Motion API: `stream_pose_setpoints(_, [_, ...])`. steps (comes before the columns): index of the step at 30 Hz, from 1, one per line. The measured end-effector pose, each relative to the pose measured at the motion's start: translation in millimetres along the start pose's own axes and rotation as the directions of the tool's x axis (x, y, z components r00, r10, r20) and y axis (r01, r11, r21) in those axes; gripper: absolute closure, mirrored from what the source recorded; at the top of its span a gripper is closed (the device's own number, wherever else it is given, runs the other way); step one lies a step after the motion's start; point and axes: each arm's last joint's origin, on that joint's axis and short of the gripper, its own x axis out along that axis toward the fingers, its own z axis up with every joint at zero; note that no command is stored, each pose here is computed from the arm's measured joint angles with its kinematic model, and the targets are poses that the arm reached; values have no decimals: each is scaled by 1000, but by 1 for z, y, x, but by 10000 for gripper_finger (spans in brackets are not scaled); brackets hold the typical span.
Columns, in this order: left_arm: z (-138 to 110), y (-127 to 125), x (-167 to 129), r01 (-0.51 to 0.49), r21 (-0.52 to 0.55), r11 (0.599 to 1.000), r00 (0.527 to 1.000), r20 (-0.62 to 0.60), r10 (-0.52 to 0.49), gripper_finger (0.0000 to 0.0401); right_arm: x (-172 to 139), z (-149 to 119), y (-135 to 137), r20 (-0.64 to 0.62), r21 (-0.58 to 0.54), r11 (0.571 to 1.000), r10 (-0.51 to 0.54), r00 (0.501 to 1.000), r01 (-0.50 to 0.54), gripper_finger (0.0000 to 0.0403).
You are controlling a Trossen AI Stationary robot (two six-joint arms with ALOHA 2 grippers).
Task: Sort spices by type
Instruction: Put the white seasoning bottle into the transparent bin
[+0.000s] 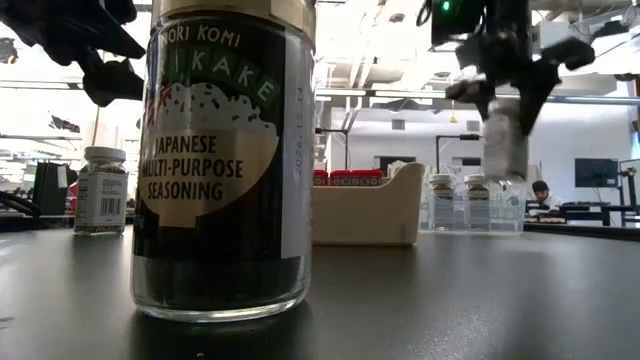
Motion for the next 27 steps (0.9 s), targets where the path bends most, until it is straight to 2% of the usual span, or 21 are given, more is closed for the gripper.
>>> stream_pose_setpoints(4, [0,1,0,-19,0,1000,1000,11,19,83,23,1,-1,-57,-125,990,55,997,-62,184])
stream_pose_setpoints(8, [0,1,0,-23,1,1000,1000,9,23,83,38,11,-1,-110,-289,951,81,991,-110,184])
stream_pose_setpoints(12, [0,1,0,-24,2,1000,1000,7,24,83,44,26,0,-115,-435,900,-10,993,-41,184])
stream_pose_setpoints(15, [-1,1,0,-26,4,1000,1000,4,26,83,46,38,4,-89,-543,839,-85,992,23,184])
stream_pose_setpoints(19, [-2,2,0,-31,10,999,999,-6,31,83,46,52,7,-9,-593,798,-145,989,112,183])
stream_pose_setpoints(21, [-2,2,0,-36,14,999,999,-14,36,83,45,56,8,13,-583,801,-158,987,136,162])
stream_pose_setpoints(25, [-3,3,0,-48,19,999,999,-16,48,83,45,55,8,8,-534,835,-154,988,134,77])
stream_pose_setpoints(27, [-3,3,0,-51,21,998,998,-19,52,83,45,55,8,6,-528,839,-152,988,132,47])
